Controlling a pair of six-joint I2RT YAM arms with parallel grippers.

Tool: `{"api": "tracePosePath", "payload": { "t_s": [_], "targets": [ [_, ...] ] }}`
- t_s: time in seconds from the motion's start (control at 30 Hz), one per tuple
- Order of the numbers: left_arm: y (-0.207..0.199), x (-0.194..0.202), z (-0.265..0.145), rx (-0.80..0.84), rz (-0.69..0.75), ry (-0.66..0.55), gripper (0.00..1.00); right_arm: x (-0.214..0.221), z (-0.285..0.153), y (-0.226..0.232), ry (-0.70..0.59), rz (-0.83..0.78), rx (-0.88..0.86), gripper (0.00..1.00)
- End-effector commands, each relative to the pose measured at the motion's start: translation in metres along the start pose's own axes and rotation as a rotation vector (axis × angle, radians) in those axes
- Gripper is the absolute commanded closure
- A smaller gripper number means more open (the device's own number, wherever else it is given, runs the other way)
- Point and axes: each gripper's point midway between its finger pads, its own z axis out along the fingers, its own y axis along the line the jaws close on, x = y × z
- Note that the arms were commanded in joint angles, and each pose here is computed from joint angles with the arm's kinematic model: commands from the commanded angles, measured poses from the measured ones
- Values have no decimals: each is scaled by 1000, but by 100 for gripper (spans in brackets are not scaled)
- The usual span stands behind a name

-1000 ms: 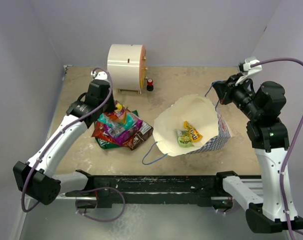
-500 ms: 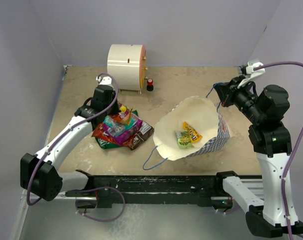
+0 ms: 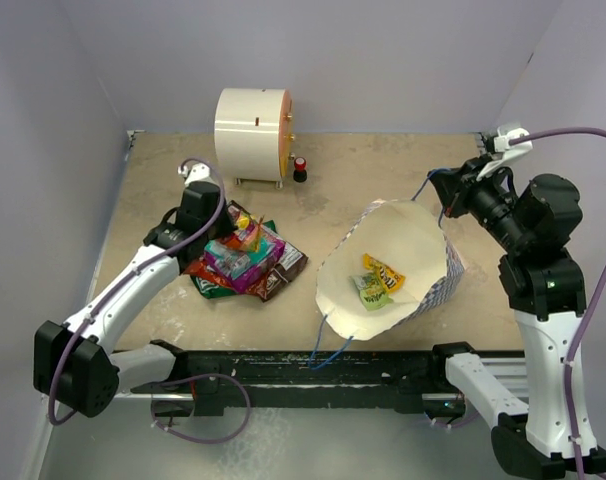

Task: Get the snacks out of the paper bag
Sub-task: Place the snack at the center of the board.

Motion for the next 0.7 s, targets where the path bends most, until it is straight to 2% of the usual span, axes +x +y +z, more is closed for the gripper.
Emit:
{"api": "tracePosePath", "payload": {
  "t_s": [0.0, 0.1, 0.3, 0.47, 0.67],
  "targets": [
    [29, 55, -15, -89, 27, 216, 88, -18, -5, 2, -65, -26, 3, 100],
    [21, 46, -26, -60, 13, 205, 73, -17, -6, 2, -62, -26, 4, 100],
    [27, 62, -29, -86, -28, 260, 64, -14, -4, 3, -60, -18, -3, 100],
    [38, 74, -26, -139, -32, 294, 47, -15, -5, 2, -62, -19, 2, 100],
    [48, 78, -25, -195, -26, 310, 44, -14, -6, 1, -62, -21, 8, 100]
  ]
}}
